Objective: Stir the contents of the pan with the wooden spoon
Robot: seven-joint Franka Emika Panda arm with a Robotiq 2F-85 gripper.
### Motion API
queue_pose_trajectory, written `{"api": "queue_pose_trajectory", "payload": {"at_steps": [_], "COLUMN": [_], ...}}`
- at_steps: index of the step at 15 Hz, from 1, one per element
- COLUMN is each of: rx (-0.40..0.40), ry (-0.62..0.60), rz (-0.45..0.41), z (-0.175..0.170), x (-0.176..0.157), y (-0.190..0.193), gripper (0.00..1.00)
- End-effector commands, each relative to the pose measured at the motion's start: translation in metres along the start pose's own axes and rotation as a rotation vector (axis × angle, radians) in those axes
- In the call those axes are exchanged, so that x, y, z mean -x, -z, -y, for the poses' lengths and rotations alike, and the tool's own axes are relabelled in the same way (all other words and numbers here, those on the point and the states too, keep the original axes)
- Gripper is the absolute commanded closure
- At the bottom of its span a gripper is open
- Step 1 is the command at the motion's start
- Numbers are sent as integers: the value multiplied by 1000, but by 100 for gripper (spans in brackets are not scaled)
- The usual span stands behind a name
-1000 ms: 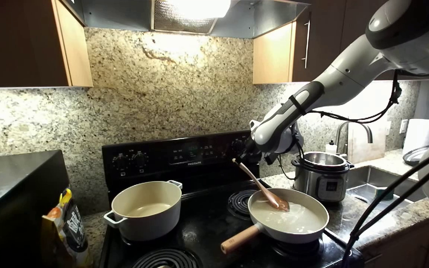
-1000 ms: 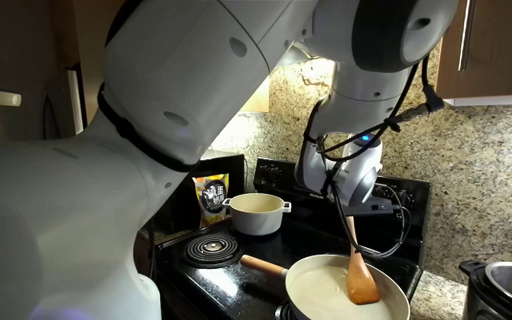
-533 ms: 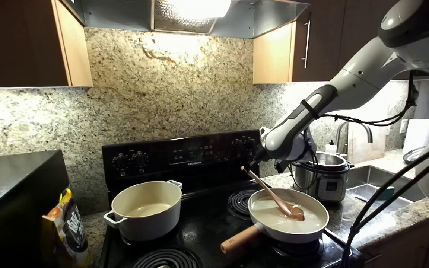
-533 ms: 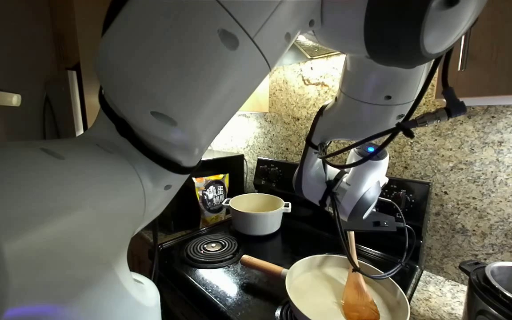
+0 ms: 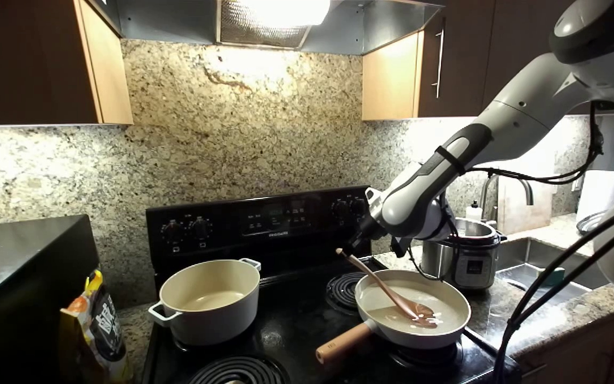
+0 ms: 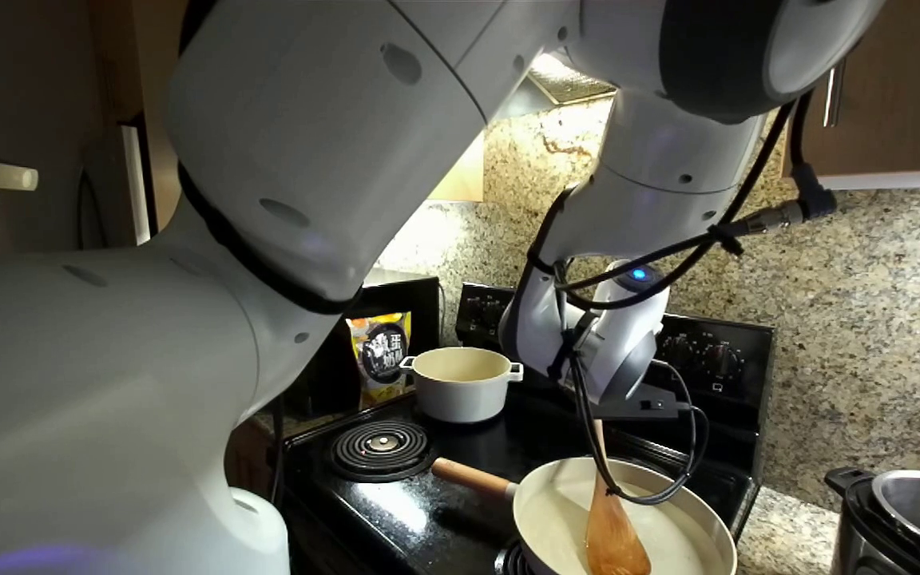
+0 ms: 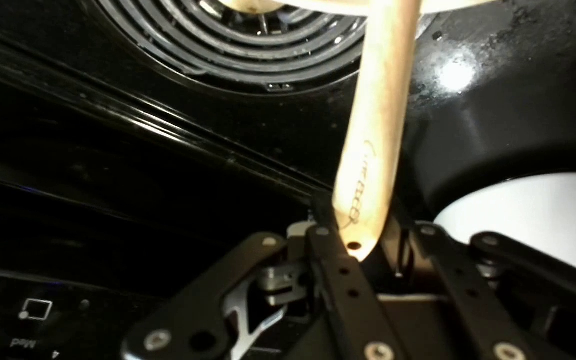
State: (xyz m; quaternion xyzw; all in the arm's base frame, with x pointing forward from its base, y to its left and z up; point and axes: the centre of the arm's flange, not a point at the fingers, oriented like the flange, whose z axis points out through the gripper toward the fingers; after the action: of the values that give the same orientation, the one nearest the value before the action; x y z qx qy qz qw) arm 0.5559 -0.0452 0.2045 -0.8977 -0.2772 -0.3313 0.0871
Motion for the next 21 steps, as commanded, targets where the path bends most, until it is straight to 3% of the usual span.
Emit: {"api": "queue_pose_trajectory", "payload": {"at_steps": [1,7,14,21], "rx": [-30,-34,5,16], "ry": [38,124,175,126], "rz": [-20,-2,9,8], "z": [17,32,5,-36], "x": [-11,-46,-100,-87], "y": [2,-16,-26,-10], "gripper": [90,90,90,90]}}
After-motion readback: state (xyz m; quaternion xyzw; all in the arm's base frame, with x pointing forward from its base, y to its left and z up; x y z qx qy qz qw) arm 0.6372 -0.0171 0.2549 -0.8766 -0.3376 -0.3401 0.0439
